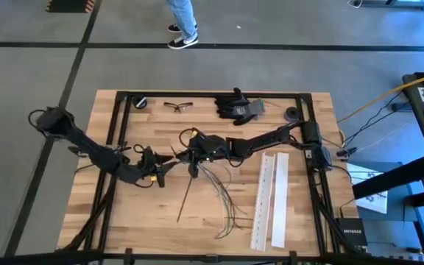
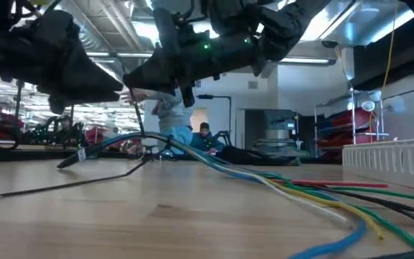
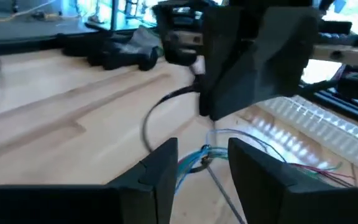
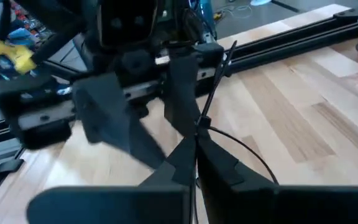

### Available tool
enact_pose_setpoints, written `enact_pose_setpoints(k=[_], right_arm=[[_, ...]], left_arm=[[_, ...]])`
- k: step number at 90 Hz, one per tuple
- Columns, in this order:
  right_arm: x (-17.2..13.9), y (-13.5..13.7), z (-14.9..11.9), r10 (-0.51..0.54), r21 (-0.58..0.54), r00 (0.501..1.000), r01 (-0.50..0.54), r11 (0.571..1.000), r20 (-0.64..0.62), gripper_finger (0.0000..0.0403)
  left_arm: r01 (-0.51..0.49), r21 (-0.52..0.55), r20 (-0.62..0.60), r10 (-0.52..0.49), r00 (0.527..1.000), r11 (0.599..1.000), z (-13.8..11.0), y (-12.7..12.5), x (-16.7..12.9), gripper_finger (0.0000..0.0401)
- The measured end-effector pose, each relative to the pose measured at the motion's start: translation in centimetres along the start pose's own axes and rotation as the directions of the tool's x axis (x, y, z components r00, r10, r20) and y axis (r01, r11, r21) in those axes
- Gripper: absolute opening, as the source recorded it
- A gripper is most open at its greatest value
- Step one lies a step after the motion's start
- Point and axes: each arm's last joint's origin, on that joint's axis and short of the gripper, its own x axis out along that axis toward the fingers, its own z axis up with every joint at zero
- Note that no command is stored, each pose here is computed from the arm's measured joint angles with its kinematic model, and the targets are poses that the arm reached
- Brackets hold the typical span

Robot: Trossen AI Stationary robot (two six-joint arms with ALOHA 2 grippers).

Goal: Ziptie cables
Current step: Wrap the zip tie on the cables

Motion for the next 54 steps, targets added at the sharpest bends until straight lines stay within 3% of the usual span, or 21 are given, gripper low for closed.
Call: enact_pose_setpoints(k=[40,54], right_arm=[[0.0,0.0,0.0,0.0,-0.005,1.0,0.0,1.0,-0.001,0.0],[0.0,0.0,-0.1,0.0,-0.006,1.0,0.0,1.0,-0.003,0.0]], left_arm=[[-0.048,0.021,-0.015,0.048,0.999,0.999,0.1,-0.4,2.6,0.0125],[-0.023,0.063,-0.03,0.025,0.999,0.998,0.2,-0.5,2.8,0.0069]])
